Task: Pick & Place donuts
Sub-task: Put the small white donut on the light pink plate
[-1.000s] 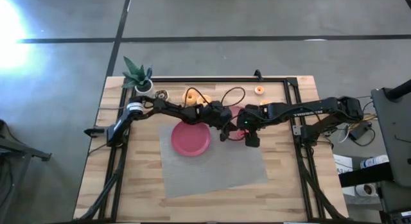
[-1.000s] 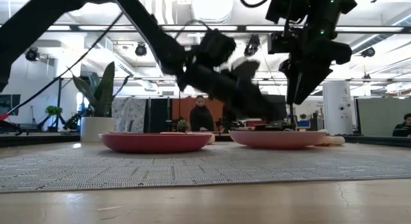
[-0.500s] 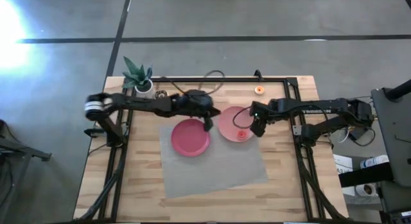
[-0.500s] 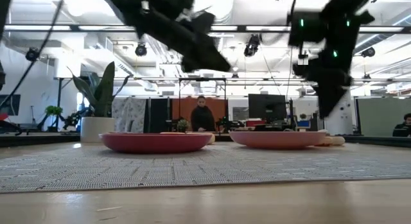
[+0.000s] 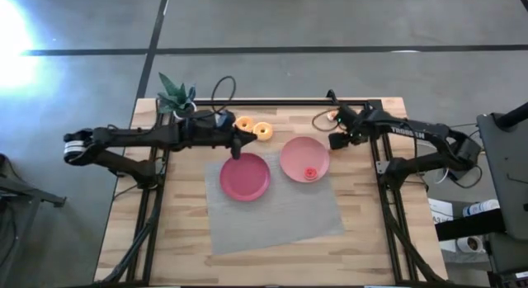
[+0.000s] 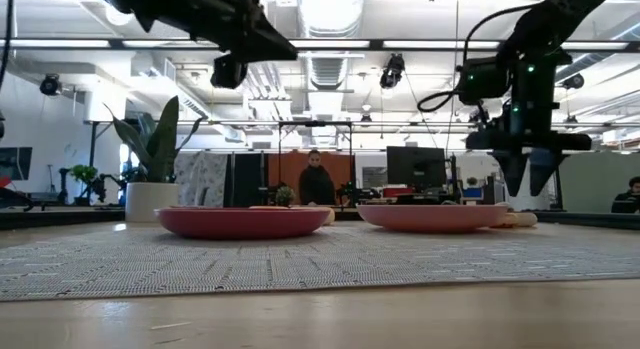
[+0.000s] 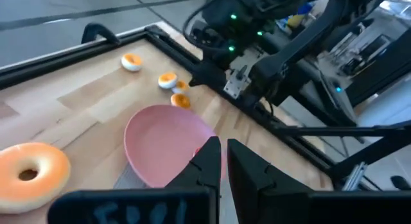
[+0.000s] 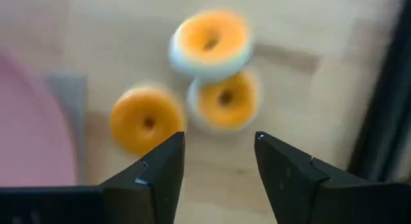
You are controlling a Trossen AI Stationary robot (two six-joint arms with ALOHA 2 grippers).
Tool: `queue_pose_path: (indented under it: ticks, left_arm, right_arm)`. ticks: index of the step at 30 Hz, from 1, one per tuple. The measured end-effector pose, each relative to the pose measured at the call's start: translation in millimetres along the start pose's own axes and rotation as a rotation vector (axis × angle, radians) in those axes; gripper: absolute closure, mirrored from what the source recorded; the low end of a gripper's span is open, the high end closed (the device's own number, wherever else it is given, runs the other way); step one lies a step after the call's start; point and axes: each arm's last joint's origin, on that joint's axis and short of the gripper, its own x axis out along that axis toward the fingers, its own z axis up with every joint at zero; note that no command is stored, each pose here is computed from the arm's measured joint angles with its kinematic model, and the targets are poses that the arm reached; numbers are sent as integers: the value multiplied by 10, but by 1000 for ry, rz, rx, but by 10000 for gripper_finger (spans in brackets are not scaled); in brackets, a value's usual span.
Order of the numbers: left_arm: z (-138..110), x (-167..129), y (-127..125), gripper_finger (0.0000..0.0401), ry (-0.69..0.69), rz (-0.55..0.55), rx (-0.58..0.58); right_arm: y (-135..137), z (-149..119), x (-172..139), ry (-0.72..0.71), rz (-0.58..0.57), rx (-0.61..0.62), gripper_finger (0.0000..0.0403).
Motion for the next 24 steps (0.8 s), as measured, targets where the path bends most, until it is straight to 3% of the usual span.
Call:
queue_pose_path:
  ticks: [7, 13, 24]
  left_arm:
    - [48, -128, -25, 398, -56, 8, 0]
    - [47, -130, -23, 398, -58, 14, 0]
    - [14, -118, 5, 398, -35, 54, -1]
  right_arm:
    - [-170, 120, 175, 92, -30, 52, 221]
    - [-102, 204, 260, 38, 4, 62, 227]
    - [-91, 209, 403, 87, -50, 13, 255]
